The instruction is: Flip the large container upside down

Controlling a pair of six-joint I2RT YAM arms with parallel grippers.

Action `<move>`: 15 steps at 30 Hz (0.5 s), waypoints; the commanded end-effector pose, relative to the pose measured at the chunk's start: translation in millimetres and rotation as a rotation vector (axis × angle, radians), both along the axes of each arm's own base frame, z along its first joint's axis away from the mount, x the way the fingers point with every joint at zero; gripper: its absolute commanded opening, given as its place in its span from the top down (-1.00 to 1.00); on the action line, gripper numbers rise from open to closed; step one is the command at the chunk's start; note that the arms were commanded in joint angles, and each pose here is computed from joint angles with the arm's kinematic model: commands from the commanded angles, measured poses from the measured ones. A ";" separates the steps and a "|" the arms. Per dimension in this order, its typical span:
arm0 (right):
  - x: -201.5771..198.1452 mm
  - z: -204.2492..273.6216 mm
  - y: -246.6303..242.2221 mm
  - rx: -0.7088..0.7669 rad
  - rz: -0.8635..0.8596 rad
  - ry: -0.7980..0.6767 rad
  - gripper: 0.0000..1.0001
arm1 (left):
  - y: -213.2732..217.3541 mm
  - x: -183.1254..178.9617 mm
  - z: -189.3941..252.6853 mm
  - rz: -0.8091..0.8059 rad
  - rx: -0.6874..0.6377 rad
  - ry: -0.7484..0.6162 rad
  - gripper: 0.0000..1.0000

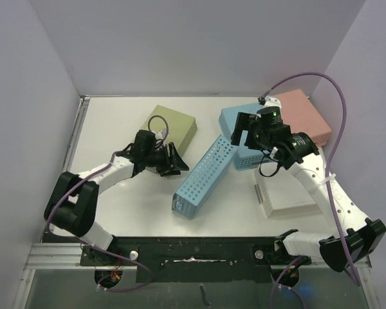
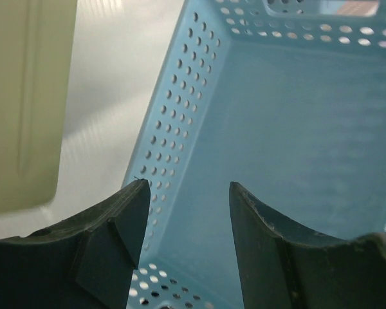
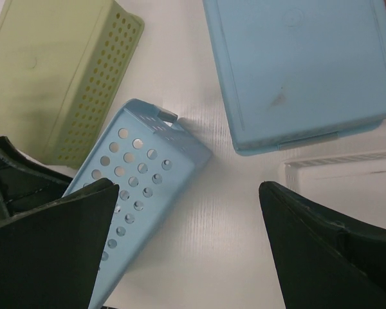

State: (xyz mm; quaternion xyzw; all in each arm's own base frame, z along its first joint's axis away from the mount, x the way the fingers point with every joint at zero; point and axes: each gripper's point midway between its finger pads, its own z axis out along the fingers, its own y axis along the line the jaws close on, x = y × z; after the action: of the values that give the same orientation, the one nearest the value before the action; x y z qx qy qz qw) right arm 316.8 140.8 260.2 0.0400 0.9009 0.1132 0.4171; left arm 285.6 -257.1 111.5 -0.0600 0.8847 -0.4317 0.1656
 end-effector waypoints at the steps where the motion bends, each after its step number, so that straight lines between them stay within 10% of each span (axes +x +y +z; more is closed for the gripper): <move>1: -4.4 26.9 -9.5 0.011 -0.034 -0.066 -0.95 | -9.8 36.8 5.8 -0.029 0.067 -0.102 -0.02; 15: -52.7 -13.4 10.8 0.079 0.084 0.064 -0.95 | 84.5 157.5 23.3 0.170 0.240 -0.164 -0.01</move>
State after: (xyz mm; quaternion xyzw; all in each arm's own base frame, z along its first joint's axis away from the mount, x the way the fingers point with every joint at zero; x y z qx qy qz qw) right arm 276.8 138.6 251.9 0.0267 0.9080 0.1353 0.3956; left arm 427.6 -177.7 96.8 -0.1160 0.9055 -0.3338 0.2350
